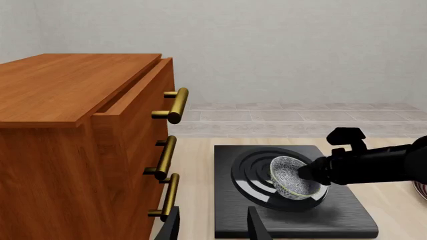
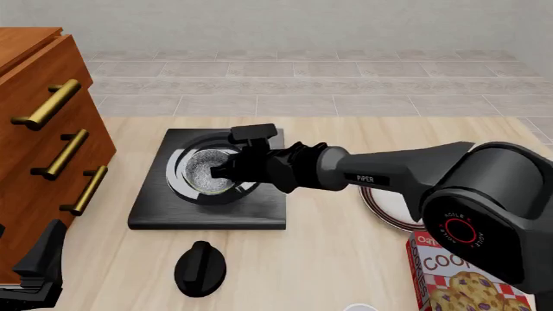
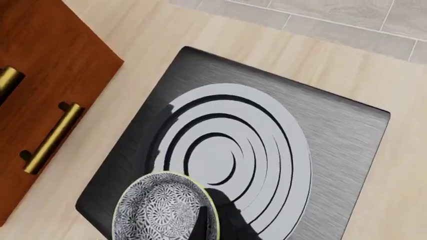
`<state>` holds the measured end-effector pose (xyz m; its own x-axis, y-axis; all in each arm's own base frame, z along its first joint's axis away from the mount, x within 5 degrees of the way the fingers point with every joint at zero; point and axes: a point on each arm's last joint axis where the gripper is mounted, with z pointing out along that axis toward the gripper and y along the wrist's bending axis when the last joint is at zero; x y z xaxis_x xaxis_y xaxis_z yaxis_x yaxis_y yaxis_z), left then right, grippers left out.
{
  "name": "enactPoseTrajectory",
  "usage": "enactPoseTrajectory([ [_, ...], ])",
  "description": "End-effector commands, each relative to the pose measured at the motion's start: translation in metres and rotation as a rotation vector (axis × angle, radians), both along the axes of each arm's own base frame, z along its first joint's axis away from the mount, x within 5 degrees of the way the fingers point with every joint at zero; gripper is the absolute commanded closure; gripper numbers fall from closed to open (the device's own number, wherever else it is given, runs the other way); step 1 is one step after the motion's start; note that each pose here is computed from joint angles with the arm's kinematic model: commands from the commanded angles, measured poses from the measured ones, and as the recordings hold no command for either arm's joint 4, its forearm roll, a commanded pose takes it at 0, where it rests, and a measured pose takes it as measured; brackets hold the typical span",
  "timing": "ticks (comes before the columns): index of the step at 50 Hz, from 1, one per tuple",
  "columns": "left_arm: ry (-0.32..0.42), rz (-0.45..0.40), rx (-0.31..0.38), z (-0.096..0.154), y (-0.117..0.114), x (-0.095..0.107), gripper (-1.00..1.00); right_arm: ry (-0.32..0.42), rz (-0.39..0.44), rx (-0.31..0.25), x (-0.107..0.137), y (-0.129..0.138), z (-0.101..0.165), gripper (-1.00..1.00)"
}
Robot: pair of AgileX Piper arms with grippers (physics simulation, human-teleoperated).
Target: Pick the akita bowl on the stove and place it on the plate.
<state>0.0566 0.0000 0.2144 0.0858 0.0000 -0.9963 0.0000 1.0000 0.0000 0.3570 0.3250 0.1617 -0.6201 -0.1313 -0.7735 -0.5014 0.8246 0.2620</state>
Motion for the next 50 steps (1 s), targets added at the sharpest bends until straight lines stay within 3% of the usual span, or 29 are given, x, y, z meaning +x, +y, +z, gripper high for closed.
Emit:
enactPoseTrajectory([
  [1,0.0,0.0,0.0,0.0,0.0,0.0,-1.0,-0.029,0.043,-0.047,-0.004,-0.001,-0.004,1.0],
  [13,0.0,0.0,0.0,0.0,0.0,0.0,-1.0,-0.073,0.067,-0.034,-0.019,-0.007,0.02,1.0],
  [16,0.0,0.0,0.0,0.0,0.0,0.0,-1.0,-0.103,0.064,-0.036,-0.019,-0.016,0.032,1.0],
  [17,0.0,0.0,0.0,0.0,0.0,0.0,-1.0,-0.097,0.053,-0.009,-0.023,-0.017,0.041,1.0],
  [29,0.0,0.0,0.0,0.0,0.0,0.0,-1.0,-0.176,0.048,-0.006,-0.034,-0.046,0.077,1.0],
  [50,0.0,0.0,0.0,0.0,0.0,0.0,-1.0,-0.201,-0.037,-0.01,-0.046,-0.103,0.09,1.0],
])
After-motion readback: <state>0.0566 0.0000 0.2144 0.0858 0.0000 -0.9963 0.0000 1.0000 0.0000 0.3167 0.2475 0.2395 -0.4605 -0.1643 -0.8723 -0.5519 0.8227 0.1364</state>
